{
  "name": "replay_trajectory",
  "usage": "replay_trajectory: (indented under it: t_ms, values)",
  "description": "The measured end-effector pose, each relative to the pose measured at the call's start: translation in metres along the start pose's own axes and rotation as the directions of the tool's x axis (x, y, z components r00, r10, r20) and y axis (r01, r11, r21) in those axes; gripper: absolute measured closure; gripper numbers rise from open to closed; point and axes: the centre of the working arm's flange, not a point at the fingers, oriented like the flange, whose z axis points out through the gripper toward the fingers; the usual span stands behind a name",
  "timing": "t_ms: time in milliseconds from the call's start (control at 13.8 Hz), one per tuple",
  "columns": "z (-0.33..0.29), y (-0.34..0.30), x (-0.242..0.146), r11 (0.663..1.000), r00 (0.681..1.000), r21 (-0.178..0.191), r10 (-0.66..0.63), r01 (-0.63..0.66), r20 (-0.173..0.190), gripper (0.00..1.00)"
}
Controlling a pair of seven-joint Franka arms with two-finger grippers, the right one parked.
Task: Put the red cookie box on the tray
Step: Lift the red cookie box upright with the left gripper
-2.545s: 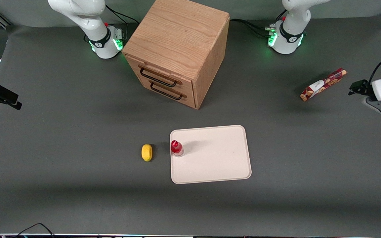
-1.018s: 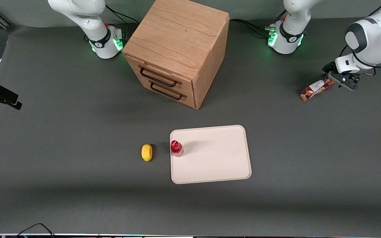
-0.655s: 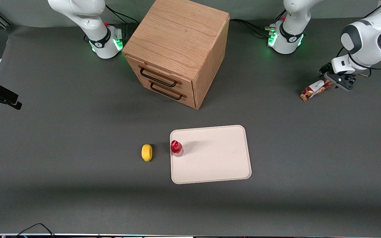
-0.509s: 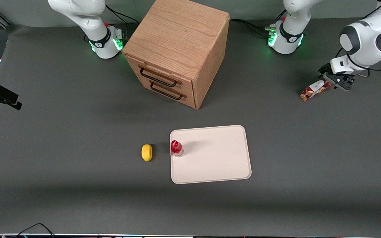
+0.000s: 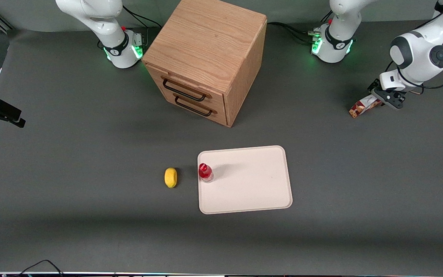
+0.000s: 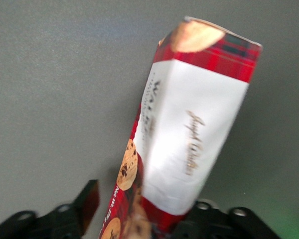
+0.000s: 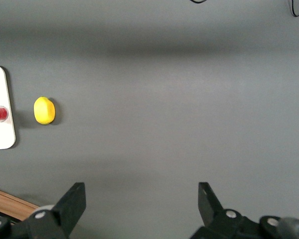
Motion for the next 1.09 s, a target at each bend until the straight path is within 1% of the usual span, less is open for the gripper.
replay_trajectory:
  t_ms: [291,364,436,582,727,873,1091]
  values:
    - [-0.002,-0.002,0.001,1.000,1.000,0.005,0.000,0.000,-0.002,0.81]
    - [-0.004,-0.005,0.002,1.000,1.000,0.011,0.000,0.000,-0.005,0.89]
    - [-0.006,-0.008,0.003,1.000,1.000,0.018,-0.001,0.001,-0.008,0.91]
    - [-0.017,-0.019,0.007,0.999,1.000,0.039,-0.002,0.002,-0.016,0.91]
    - [-0.038,-0.039,0.015,0.998,1.000,0.055,-0.003,0.004,-0.017,0.93]
    - [-0.074,-0.066,0.025,0.998,1.000,0.058,-0.004,0.004,-0.007,0.93]
    - [-0.157,-0.098,0.048,0.998,1.000,0.067,0.008,-0.009,0.012,0.93]
